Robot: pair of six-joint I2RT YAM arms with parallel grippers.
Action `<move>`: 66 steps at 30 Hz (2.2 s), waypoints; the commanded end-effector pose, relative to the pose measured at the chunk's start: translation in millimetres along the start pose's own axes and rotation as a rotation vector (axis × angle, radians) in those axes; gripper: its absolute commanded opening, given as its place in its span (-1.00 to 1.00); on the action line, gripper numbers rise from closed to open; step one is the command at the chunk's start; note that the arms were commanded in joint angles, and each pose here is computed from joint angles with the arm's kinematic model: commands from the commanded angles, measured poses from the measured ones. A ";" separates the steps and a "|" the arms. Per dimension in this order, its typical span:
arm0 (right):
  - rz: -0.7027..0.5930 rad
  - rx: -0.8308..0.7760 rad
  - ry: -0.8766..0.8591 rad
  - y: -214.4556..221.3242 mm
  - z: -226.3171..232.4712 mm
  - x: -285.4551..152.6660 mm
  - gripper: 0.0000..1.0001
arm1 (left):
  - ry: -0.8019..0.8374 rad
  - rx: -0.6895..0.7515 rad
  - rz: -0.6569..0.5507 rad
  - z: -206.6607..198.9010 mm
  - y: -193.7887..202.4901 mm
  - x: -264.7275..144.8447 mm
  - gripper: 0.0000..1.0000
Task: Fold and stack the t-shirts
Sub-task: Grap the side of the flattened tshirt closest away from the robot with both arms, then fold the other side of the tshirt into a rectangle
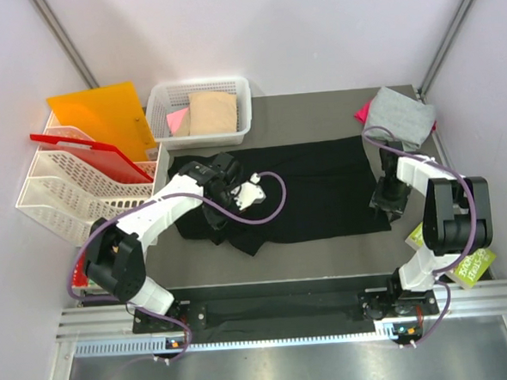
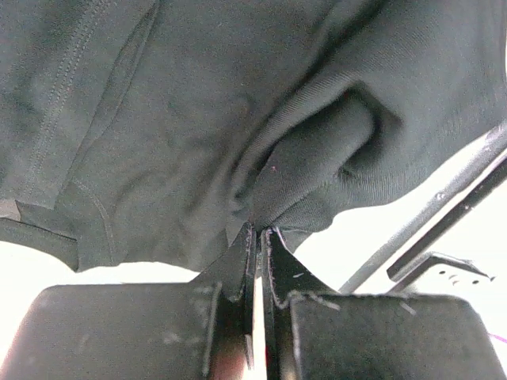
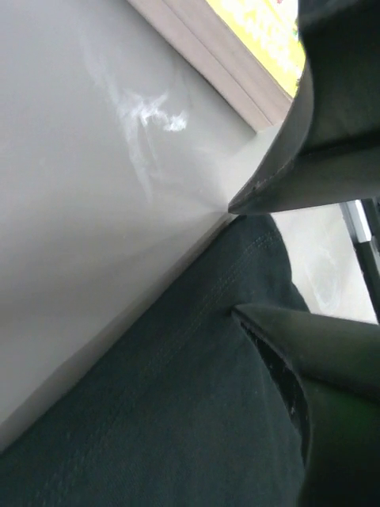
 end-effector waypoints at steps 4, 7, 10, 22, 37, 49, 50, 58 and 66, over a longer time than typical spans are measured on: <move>0.013 0.018 0.014 3.4 3.5 20.1 -0.48 | 0.032 0.001 0.055 -4.8 9.1 -12.0 -1.00; 0.025 0.020 -0.001 10.9 2.7 15.8 -0.72 | 0.024 -0.006 0.057 -4.6 10.7 -15.9 -1.00; 0.029 0.019 -0.007 21.2 -0.1 9.7 -0.89 | 0.017 -0.024 0.061 -2.1 13.5 -22.9 -1.00; 0.109 -0.058 -0.094 53.2 -0.3 -48.8 -1.00 | 0.069 -0.058 0.148 -6.7 30.4 -80.2 -1.00; 0.114 -0.135 -0.150 100.8 0.5 -78.2 -1.00 | -0.130 0.108 0.169 -15.2 70.9 -109.3 -1.00; 0.051 -0.124 -0.109 110.7 -12.8 -107.7 -1.00 | -0.153 0.253 0.117 -5.4 50.7 -124.7 -1.00; 0.033 -0.120 -0.097 107.3 -12.9 -109.1 -1.00 | -0.141 0.268 0.129 -1.4 42.7 -121.1 -1.00; 0.010 -0.055 -0.063 56.9 2.4 -103.2 -1.00 | -0.185 0.276 0.103 69.5 -17.6 -81.8 -1.00; -0.014 -0.023 -0.018 -0.8 16.7 -98.6 -1.00 | -0.231 0.220 0.096 147.5 -60.4 -77.2 -1.00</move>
Point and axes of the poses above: each gripper's point midway between its finger pads, its own x axis out along the fingers, its own z axis along the line the jaws close on, y = z × x, the point moved 10 cm from there along -x, back along the fingers, and after that the axes turned 11 degrees about -x, right-handed, at the moved point
